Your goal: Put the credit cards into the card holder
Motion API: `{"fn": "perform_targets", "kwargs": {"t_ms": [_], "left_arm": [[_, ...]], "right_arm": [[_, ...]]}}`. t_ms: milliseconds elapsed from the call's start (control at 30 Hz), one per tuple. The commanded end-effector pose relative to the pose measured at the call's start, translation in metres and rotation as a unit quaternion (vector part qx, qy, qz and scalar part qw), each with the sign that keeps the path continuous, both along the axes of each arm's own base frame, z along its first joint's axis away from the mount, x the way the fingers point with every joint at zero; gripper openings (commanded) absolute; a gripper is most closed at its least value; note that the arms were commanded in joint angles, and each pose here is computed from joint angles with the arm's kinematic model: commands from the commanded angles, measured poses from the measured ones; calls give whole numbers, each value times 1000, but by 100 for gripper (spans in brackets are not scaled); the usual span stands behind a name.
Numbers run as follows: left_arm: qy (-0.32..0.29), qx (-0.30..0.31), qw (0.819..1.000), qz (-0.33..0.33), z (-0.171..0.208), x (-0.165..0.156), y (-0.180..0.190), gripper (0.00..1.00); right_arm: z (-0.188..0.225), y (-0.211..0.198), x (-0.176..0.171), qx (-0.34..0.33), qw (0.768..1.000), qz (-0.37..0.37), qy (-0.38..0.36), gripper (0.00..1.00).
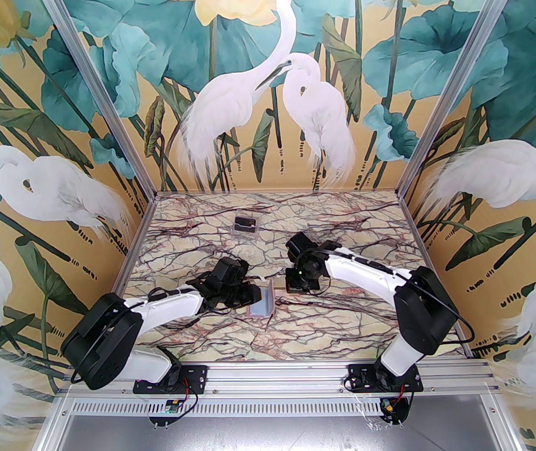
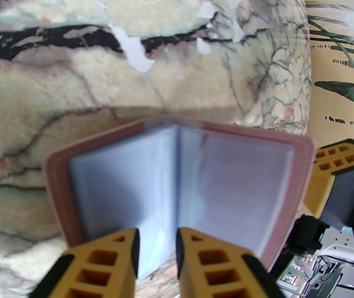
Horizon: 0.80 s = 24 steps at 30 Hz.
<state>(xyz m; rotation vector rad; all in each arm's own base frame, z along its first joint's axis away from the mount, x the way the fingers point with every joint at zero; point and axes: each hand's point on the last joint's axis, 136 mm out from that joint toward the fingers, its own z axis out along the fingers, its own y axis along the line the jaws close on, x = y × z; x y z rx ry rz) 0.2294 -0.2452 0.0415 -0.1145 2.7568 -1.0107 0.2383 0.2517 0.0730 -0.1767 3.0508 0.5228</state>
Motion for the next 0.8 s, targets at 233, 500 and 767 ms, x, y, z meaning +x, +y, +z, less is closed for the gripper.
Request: {"fn": "perform_targets", "kwargs": {"t_ms": [233,500,767], "left_arm": [[-3,11,1000,-1,-11,4,-3,27],[1,14,1000,-4,-15,3,-3,28],[3,17,1000,-9,-15,2,-4,28]], "right_arm": [[-20,-42,7,-127,992,-9,-6,5],[-20,-44,12,-145,989,-3,-7,11],[38,-21,23,-61,996,2,-63,49]]}}
